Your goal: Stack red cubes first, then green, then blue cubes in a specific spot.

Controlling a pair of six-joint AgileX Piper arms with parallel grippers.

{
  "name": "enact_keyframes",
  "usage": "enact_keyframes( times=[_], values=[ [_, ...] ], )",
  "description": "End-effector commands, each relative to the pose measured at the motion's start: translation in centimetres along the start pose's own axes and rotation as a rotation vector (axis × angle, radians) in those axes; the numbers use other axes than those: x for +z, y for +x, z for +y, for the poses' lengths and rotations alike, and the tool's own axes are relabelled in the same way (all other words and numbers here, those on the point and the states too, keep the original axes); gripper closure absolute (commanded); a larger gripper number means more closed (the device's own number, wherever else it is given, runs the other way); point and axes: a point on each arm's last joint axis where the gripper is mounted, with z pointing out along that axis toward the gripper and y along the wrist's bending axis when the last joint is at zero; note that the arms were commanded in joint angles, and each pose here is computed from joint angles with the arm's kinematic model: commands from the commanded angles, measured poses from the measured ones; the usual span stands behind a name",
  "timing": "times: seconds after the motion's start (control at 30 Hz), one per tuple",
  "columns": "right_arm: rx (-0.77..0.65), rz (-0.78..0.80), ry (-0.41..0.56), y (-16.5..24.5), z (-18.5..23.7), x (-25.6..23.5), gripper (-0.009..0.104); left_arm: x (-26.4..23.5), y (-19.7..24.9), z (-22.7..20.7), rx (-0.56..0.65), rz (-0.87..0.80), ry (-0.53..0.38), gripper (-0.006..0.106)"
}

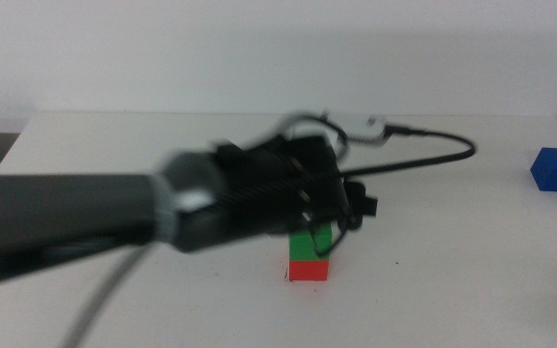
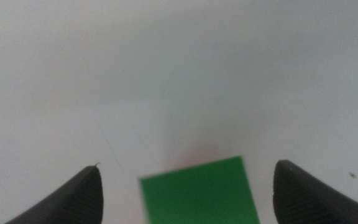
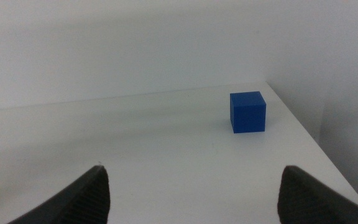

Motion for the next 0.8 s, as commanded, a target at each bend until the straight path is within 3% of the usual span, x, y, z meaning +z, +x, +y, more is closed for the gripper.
enact_keyframes(
  times=[0.0, 0.1, 0.17, 0.27, 0.4, 0.77],
  values=[
    [-0.012, -0.013, 0.006, 0.0, 0.0, 0.0, 0.002, -4.7, -2.1, 1.3, 0.177, -0.09, 0.033, 0.007],
    [-0.012, -0.013, 0.006, 0.0, 0.0, 0.0, 0.002, -11.7, -3.3, 4.0, 0.324, -0.138, 0.108, 0.007],
    [-0.012, -0.013, 0.006, 0.0, 0.0, 0.0, 0.002, -16.6, -3.2, 6.1, 0.33, -0.157, 0.198, 0.007],
    [-0.012, -0.013, 0.006, 0.0, 0.0, 0.0, 0.002, -22.7, -1.8, 9.2, 0.516, -0.195, 0.328, 0.007],
    [-0.012, -0.013, 0.006, 0.0, 0.0, 0.0, 0.002, -28.5, 0.0, 13.2, 0.421, -0.239, 0.51, 0.007],
    [-0.012, -0.013, 0.006, 0.0, 0.0, 0.0, 0.002, -32.9, -0.6, 17.3, 0.326, -0.283, 0.459, 0.007]
  ],
)
